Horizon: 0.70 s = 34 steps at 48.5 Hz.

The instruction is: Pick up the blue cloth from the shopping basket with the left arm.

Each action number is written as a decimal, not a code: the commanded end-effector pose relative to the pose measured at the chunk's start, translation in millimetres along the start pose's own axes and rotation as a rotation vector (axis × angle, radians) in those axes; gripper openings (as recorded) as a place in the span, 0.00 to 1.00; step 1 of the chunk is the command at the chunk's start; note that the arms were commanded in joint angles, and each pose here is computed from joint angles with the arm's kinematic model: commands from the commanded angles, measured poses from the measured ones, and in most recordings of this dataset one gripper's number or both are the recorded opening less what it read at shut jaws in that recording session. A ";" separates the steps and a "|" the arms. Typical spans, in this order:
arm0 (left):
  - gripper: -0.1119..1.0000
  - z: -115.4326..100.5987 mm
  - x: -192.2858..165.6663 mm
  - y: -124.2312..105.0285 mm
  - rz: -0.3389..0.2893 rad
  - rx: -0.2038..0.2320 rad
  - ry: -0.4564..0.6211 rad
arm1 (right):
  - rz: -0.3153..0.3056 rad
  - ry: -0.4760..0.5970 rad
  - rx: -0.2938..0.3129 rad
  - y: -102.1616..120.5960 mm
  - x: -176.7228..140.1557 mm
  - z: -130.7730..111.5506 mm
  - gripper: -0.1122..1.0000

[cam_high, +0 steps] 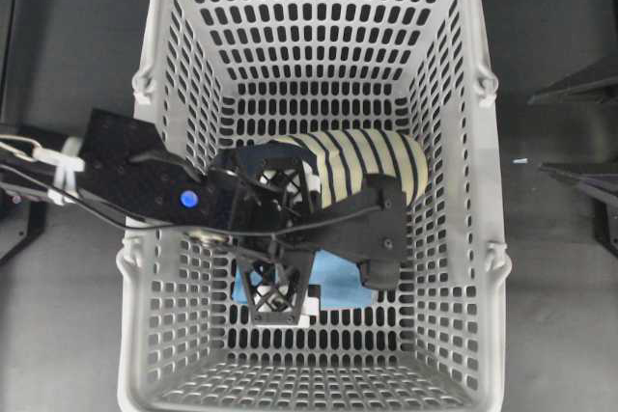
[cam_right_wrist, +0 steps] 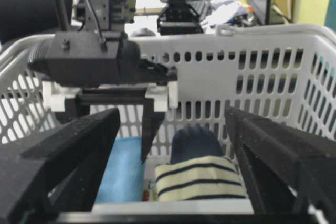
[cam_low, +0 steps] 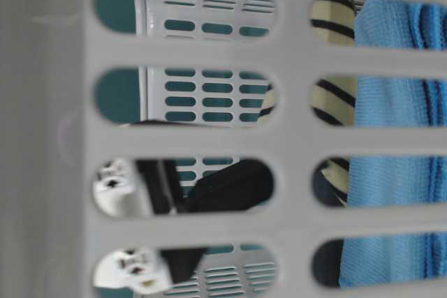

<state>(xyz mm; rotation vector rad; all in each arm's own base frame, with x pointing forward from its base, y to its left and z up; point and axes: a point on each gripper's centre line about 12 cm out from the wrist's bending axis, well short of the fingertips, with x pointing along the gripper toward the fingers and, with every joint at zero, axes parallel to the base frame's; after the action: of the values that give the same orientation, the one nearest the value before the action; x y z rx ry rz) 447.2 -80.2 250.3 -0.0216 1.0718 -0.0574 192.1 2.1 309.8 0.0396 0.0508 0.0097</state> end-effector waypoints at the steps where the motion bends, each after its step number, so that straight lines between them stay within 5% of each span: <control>1: 0.88 0.6 3.0 -5.7 -0.008 0.011 -0.019 | 0.002 -0.021 -0.002 0.5 -0.9 4.7 0.80; 27: 0.87 -27.6 43.8 -7.1 -0.005 0.007 0.040 | -0.007 -0.023 -0.001 -1.3 -2.7 4.6 0.79; 34: 0.77 -29.9 44.3 -7.4 -0.004 0.014 0.048 | -0.007 -0.023 -0.001 -1.3 -2.7 4.6 0.79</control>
<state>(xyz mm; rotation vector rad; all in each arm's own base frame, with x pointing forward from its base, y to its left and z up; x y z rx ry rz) 442.8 -88.2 197.7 -0.0173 1.1198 -0.0647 188.6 0.9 310.1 0.0398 0.0400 0.0038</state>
